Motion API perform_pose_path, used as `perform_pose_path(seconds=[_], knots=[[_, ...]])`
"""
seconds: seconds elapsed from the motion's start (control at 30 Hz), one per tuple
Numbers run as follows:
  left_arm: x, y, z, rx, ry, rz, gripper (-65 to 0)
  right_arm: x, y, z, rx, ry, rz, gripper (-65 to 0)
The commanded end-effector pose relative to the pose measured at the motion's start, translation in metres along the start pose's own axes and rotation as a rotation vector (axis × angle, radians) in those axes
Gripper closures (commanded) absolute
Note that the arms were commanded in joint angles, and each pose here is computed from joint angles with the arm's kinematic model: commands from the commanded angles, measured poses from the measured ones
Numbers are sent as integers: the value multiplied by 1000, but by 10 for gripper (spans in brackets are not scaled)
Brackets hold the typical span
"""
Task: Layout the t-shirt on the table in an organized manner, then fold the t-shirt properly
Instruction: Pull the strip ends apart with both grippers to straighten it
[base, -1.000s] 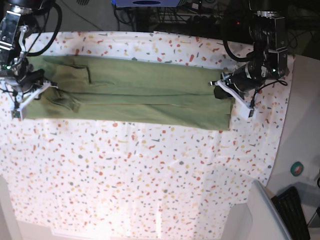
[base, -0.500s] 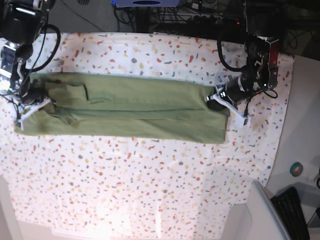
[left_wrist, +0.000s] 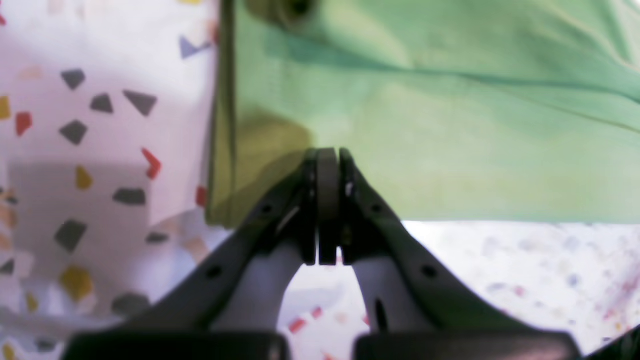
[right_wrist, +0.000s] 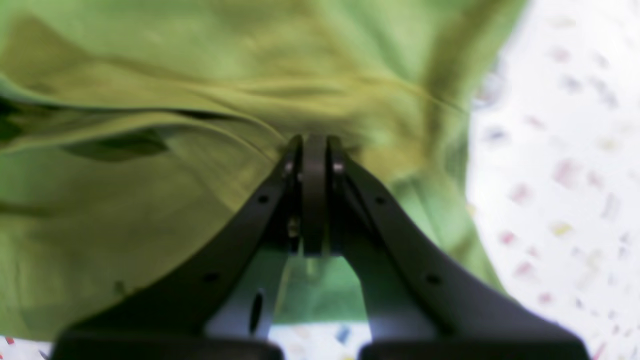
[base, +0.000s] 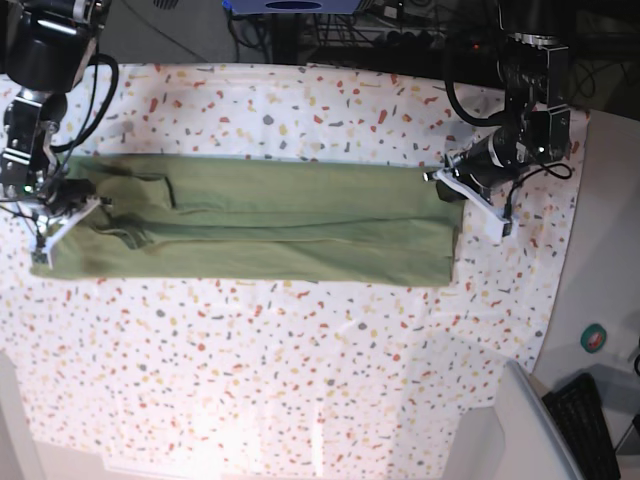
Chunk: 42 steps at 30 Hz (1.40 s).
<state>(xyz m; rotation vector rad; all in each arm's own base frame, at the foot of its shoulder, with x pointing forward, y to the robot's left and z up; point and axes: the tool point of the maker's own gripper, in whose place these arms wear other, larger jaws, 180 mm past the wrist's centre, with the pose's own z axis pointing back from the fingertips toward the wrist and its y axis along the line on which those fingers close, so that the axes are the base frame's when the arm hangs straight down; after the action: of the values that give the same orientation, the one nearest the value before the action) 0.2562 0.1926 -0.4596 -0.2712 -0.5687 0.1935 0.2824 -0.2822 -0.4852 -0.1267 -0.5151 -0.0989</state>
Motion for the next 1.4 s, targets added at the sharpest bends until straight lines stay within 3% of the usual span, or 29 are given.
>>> perform_pose_path(seconds=[0.0, 0.23, 0.43, 0.6, 0.7, 0.83, 0.97, 1.13, 1.37], knots=[[27, -2, 8, -7, -81, -15, 0, 30, 0, 9, -4, -93, 1, 0], [46, 8, 20, 12, -102, 7, 0, 47, -4, 40, -39, -195, 38, 0], [68, 26, 33, 29, -181, 90, 0, 41, -8, 49, -55, -204, 59, 0], [81, 25, 40, -70, -244, 237, -471, 37, -6, 47, -47, -194, 62, 0], [86, 21, 28, -100, -230, 272, -643, 37, -5, 47, -45, -194, 62, 0], [75, 26, -1, -103, -156, 342, -650, 37, -5, 47, -45, -194, 62, 0], [68, 34, -21, -85, -146, 396, -650, 37, -5, 47, -45, -194, 62, 0], [51, 13, -41, -93, -80, 282, -643, 37, -5, 46, -46, -193, 61, 0], [31, 23, -50, -65, -33, 307, -462, 36, -7, 47, -49, -191, 57, 0]])
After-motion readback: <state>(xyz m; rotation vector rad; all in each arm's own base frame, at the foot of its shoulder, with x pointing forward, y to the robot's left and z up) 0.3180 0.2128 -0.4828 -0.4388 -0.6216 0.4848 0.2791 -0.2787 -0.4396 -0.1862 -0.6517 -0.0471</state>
